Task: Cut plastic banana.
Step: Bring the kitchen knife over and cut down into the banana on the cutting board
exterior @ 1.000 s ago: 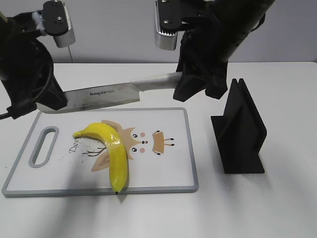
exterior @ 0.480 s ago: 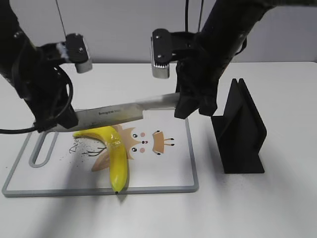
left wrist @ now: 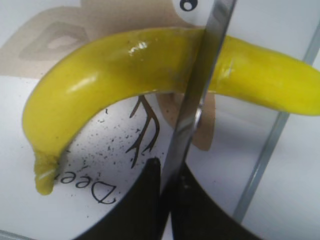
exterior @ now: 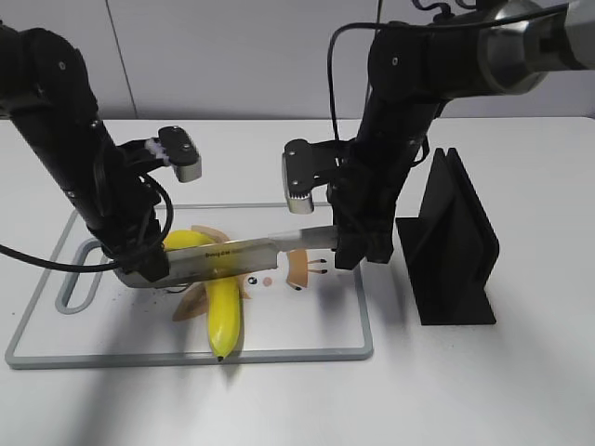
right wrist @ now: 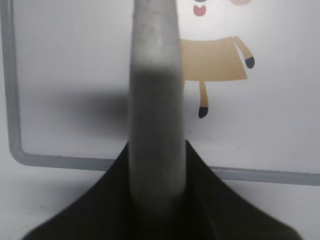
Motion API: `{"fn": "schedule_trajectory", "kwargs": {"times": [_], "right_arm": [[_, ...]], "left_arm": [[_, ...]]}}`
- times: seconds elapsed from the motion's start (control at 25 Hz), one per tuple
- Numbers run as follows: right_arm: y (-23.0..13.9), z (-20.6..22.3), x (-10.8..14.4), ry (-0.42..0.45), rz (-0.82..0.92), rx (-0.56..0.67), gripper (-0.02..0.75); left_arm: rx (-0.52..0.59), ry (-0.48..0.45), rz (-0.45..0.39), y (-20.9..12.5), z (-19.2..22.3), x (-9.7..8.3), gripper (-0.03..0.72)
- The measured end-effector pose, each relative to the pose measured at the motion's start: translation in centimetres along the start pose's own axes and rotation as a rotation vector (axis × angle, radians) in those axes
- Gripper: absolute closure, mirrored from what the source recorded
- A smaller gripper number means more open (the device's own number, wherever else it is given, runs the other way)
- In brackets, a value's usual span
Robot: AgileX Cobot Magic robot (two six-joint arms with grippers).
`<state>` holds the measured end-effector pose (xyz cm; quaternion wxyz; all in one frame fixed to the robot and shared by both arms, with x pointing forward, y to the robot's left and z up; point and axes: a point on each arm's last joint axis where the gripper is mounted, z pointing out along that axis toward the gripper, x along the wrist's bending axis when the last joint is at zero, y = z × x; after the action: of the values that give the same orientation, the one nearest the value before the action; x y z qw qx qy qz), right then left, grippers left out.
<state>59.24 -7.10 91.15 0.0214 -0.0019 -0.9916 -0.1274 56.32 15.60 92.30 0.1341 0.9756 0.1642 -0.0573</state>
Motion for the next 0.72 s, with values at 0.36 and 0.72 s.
{"fn": "schedule_trajectory", "kwargs": {"times": [0.36,0.72], "right_arm": [[0.1,-0.4,0.0,-0.008,0.002,-0.003,0.545],[1.5,-7.4,2.0,-0.098,-0.032,-0.070,0.545]], "left_arm": [[-0.015,0.027,0.006,0.2,-0.8,-0.1,0.658],[-0.081,0.122,0.063,0.4,-7.0,-3.1,0.661]]}}
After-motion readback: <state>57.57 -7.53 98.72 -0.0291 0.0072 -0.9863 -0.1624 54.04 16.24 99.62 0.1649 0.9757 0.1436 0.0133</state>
